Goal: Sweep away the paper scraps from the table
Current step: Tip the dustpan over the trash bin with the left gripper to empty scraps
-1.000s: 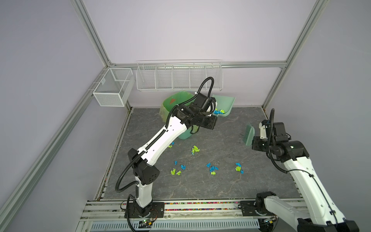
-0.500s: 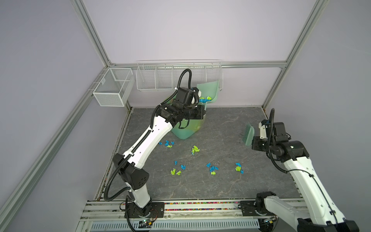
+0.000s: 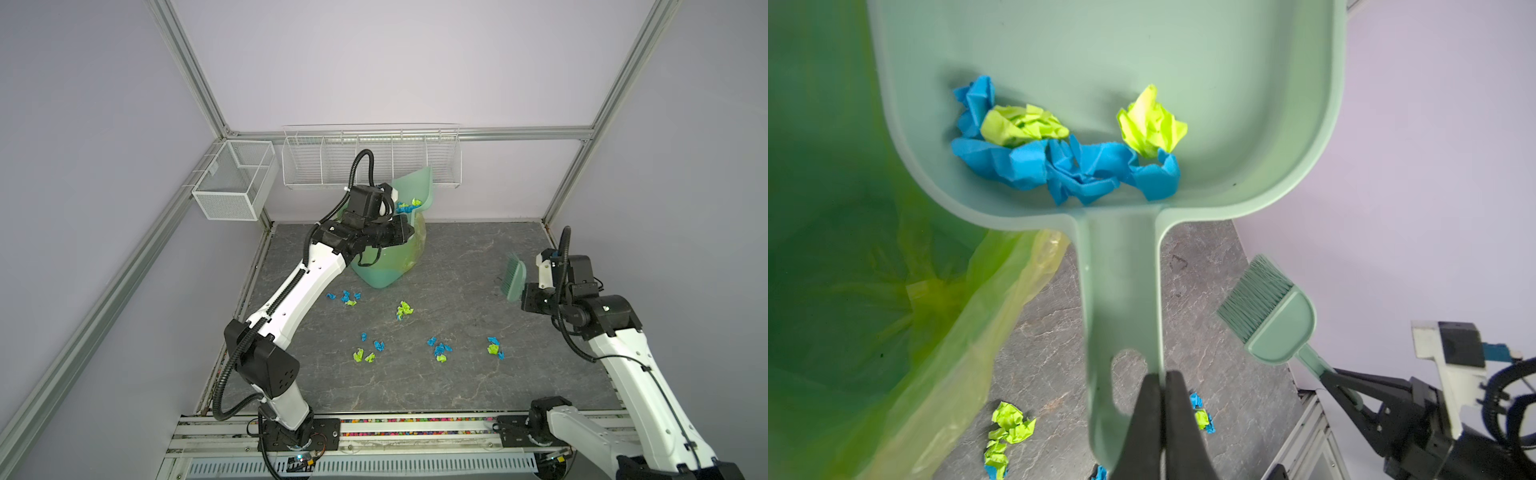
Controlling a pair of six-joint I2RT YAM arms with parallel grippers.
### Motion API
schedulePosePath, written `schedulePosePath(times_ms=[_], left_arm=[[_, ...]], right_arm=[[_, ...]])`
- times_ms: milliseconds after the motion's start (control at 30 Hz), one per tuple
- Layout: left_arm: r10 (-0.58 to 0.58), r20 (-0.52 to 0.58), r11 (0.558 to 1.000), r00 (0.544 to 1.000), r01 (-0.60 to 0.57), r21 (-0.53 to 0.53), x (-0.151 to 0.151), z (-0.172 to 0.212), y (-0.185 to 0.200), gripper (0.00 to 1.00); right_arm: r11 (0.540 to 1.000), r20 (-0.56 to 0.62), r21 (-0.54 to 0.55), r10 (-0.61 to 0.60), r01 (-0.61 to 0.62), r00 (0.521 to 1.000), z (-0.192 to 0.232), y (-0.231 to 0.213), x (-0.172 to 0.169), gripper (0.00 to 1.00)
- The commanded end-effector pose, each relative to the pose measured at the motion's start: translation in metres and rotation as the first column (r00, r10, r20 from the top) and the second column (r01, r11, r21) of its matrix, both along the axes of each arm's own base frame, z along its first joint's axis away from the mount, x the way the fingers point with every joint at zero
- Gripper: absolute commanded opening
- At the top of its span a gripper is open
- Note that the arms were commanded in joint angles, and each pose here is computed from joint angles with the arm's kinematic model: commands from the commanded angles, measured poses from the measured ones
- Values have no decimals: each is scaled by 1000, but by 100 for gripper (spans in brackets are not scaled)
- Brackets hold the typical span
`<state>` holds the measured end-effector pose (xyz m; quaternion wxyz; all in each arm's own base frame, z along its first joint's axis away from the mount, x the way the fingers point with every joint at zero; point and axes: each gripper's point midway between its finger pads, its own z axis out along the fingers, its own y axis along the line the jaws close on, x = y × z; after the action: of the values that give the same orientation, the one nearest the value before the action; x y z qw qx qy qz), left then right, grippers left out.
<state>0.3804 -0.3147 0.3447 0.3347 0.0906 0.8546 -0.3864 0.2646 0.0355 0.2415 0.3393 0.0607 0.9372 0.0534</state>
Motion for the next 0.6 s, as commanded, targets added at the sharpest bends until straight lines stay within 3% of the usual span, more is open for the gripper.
schedulePosePath(times_ms=[0, 300, 567], left_arm=[[10, 37, 993, 999, -5, -116, 4, 27, 4, 0], [50, 24, 974, 998, -43, -221, 9, 33, 16, 0], [4, -38, 903, 999, -20, -429, 20, 33, 24, 0]], right_arm=[[1000, 32, -10, 11, -11, 999, 5, -2, -1, 7], [1000, 30, -11, 19, -18, 999, 5, -1, -1, 7], [1000, 33, -9, 21, -21, 999, 6, 0, -1, 7]])
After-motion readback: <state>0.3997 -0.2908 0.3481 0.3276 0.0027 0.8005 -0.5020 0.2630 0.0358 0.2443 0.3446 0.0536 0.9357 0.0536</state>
